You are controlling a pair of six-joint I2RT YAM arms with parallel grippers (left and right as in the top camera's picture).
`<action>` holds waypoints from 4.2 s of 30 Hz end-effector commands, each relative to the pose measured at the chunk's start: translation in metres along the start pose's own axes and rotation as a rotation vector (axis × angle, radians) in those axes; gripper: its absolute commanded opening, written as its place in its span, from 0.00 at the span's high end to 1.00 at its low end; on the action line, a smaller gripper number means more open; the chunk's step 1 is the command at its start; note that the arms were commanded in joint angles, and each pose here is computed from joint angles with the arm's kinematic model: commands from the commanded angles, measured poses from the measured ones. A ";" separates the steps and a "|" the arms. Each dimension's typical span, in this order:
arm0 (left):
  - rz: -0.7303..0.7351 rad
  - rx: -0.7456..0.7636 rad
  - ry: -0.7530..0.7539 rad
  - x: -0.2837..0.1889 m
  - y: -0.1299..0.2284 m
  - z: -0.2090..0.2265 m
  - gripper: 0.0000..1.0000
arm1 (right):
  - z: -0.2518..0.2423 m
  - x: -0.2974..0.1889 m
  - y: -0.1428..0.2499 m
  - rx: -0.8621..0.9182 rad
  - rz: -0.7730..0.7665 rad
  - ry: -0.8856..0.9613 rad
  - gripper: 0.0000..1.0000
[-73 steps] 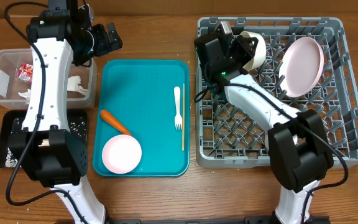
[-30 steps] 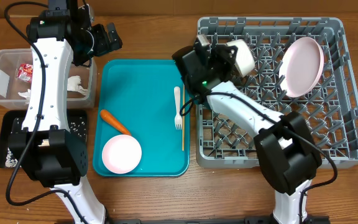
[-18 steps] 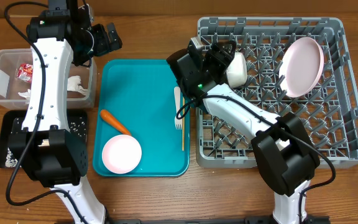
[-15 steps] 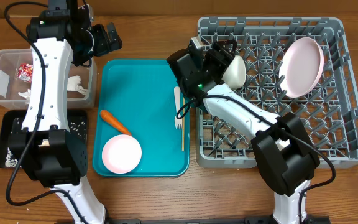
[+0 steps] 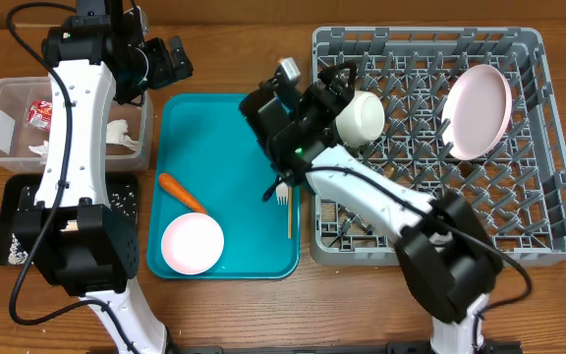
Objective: Sort waste into correct bins and load items into the dishwasher rack
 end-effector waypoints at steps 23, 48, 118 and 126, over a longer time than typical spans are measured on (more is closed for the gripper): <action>-0.047 0.033 0.010 -0.018 -0.003 -0.006 0.00 | -0.079 -0.117 0.081 0.558 0.247 -1.410 0.12; 0.250 -0.088 -0.128 -0.023 0.043 0.008 0.00 | -0.077 -0.119 0.103 0.460 0.381 -1.388 0.00; 0.392 -0.191 -0.473 0.020 0.224 0.093 0.19 | -0.077 -0.121 0.112 0.420 0.442 -1.392 0.00; 0.396 -0.181 -0.368 0.042 0.239 0.097 0.25 | -0.077 -0.121 0.112 0.421 0.442 -1.393 0.00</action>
Point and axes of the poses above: each gripper's point midway between its finger pads, its own x axis out along the fingers, its own z axis along the line the jaws close on, y = z × x, the point moved 10 cm from there along -x, back along the fingers, and after that the axes turned 2 degrees about -x, right-handed, at the moved point
